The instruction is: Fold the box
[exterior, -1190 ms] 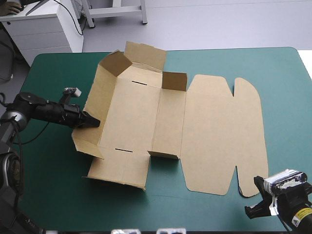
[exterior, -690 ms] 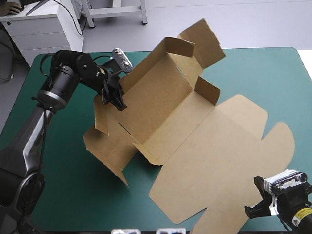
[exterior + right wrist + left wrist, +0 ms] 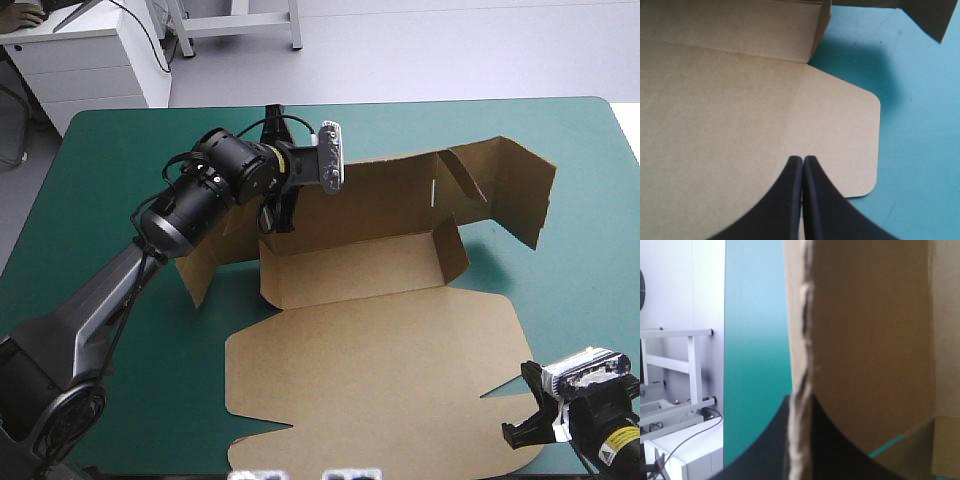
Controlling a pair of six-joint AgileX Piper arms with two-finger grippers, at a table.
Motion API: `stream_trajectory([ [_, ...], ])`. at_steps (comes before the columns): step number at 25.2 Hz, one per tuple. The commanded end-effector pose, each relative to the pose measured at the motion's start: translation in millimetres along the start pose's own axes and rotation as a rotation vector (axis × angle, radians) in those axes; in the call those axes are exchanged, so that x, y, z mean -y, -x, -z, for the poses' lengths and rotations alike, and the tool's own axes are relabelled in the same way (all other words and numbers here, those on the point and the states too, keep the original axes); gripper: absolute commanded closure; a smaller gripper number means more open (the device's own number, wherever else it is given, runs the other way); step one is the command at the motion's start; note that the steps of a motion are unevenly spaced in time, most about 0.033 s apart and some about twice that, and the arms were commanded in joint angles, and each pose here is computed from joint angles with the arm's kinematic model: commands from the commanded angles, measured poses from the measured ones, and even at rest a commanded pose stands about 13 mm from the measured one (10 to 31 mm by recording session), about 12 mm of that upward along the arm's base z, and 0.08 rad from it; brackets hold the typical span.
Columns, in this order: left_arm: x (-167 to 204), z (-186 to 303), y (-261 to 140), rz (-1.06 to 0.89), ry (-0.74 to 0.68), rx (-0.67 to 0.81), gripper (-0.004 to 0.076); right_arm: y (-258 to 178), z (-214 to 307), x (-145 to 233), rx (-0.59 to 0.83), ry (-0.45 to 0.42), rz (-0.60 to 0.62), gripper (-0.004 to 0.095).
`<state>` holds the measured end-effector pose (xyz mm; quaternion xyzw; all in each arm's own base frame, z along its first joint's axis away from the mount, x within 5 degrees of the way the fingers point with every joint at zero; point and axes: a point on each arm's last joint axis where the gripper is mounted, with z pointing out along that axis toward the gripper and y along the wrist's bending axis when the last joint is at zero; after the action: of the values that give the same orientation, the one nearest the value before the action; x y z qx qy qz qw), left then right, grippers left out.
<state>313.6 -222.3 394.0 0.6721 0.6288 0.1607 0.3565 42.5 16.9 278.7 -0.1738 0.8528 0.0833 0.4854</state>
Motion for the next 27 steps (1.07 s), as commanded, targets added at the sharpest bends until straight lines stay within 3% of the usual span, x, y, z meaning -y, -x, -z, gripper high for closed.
stream_trajectory([
  [1, -4, 23, 12, -0.063, 0.112, 0.087, 0.0731, 12, 4, 1, 0.083, -0.004, 0.007, 0.0922],
  [10, 24, 29, 35, -0.237, 0.320, 0.164, 0.0731, 12, 4, 1, 0.083, -0.004, 0.007, 0.0922],
  [17, 47, 14, 16, -0.239, 0.332, 0.062, 0.0731, 12, 4, 1, 0.083, -0.005, 0.005, 0.0922],
  [27, 82, 7, -10, -0.210, 0.404, 0.063, 0.0731, 28, 5, 1, 0.155, -0.005, -0.040, 0.0922],
])
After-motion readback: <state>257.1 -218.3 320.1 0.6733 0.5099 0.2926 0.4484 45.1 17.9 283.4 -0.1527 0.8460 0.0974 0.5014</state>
